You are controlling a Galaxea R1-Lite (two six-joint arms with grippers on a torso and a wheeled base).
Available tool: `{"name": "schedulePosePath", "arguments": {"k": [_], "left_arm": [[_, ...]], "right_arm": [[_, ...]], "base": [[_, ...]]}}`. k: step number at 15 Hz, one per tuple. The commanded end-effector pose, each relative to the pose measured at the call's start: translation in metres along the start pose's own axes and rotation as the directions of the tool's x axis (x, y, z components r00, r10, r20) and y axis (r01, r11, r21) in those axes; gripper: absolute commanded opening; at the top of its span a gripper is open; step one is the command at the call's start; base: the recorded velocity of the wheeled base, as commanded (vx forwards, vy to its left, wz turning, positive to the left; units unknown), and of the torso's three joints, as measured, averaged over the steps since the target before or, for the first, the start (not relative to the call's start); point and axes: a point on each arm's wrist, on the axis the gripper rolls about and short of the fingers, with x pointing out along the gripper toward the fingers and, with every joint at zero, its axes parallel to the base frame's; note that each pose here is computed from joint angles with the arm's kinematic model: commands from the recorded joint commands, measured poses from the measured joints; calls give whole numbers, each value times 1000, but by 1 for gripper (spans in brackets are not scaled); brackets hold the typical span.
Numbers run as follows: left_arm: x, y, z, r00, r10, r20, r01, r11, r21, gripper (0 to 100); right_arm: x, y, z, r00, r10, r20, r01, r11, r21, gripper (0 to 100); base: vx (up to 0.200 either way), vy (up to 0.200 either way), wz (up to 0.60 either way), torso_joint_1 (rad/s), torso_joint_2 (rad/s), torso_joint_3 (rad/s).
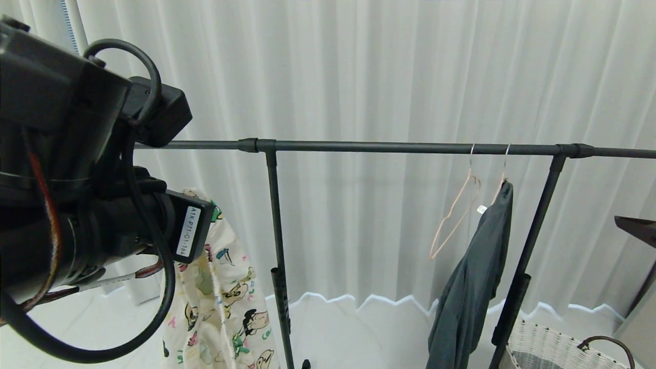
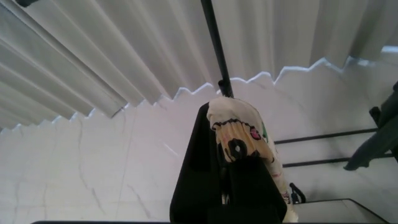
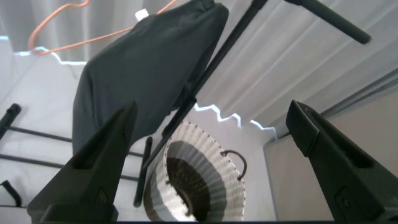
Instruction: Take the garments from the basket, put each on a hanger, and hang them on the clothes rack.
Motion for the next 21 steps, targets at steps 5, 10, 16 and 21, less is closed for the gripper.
{"name": "schedulePosePath", "arguments": {"k": [5,10,16,21], "left_arm": [[0,0,0,1000,0,0,0,1000,-1,0],[-2,2,-5,1000,0,-2,0,1000,-2,0],[3,-1,-17,1000,-3,19,4,1000,-18,0],[0,2,-16,1000,-4,30,5,1000,-27,0]], "right_arm": [[2,3,-7,1000,11,-23,-11,1000,-1,100],[8,5,-8,999,32,-41,-30,998,62,100],[38,66,17,952,299,-62,-272,925,267,100],[105,119,45,965,199,-173,-115,908,403,100]], "base": [[200,0,0,3,7,3],[120,0,0,0,2,0],[0,0,0,0,0,0],[0,0,0,0,0,0]]}}
